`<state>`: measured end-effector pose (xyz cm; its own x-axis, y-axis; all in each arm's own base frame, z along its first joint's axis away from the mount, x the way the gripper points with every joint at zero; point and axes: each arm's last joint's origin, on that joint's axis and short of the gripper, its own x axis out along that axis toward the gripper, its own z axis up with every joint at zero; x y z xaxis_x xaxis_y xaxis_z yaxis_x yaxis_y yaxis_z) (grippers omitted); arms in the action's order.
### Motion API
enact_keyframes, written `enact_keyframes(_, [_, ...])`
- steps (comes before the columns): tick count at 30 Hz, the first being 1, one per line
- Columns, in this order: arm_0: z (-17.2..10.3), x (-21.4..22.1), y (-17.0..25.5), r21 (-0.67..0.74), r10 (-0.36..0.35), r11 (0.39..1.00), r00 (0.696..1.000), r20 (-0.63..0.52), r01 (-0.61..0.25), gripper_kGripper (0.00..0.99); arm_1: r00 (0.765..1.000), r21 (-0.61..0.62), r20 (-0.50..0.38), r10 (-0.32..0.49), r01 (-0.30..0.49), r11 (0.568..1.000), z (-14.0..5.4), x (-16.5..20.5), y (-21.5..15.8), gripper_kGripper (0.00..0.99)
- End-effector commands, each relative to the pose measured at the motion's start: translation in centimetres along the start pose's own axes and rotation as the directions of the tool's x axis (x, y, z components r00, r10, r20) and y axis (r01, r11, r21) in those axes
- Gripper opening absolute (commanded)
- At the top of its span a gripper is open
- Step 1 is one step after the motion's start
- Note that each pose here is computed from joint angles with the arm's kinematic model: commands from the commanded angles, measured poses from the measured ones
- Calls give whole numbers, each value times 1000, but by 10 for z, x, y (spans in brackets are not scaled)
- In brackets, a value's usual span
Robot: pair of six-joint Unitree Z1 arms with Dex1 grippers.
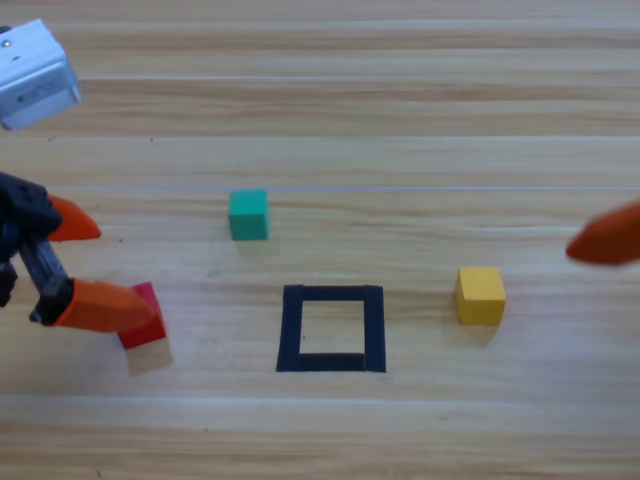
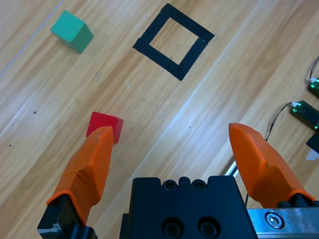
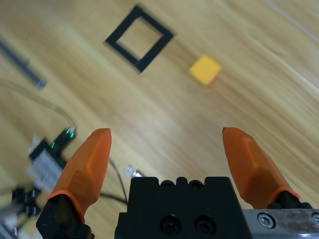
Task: Stack the blocks in the rectangular block: red at the bottom, yellow in the middle, green on top
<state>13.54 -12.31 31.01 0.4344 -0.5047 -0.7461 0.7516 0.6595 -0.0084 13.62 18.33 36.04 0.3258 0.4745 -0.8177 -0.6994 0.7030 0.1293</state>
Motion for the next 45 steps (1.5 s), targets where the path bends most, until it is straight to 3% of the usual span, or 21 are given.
enact_keyframes(1, [5,3,4,-149,116,982,993,-19,-117,990,977,103,-29,-211,213,972,12,51,-4,977])
enact_keyframes(4, [4,-1,12,-371,216,905,976,-24,-209,990,956,117,-109,-273,286,951,20,91,-5,979])
enact_keyframes(9, [4,5,26,-624,268,737,960,-79,-258,990,913,253,-268,-306,373,892,41,135,-3,982])
enact_keyframes(13, [22,13,38,-707,299,614,932,-205,-352,990,881,291,-347,-322,427,856,54,162,-3,982])
enact_keyframes(16, [31,23,52,-742,307,514,900,-310,-431,989,877,378,-388,-282,431,819,59,179,-17,982])
enact_keyframes(21, [39,49,67,-756,277,406,858,-433,-513,989,864,443,-445,-235,440,781,63,206,-40,989])
enact_keyframes(27, [49,100,80,-715,214,338,789,-575,-612,986,845,464,-484,-228,469,751,61,228,-51,986])
enact_keyframes(32, [47,116,82,-713,173,328,781,-600,-620,974,822,471,-526,-218,495,731,55,247,-56,959])
enact_keyframes(39, [40,141,84,-708,137,284,758,-638,-647,974,830,481,-520,-204,482,733,55,251,-56,893])
enact_keyframes(42, [37,148,84,-716,128,273,762,-635,-643,974,832,485,-520,-195,476,734,55,255,-58,891])
enact_keyframes(45, [34,161,86,-725,115,268,768,-630,-635,973,830,487,-527,-182,470,736,53,262,-59,813])
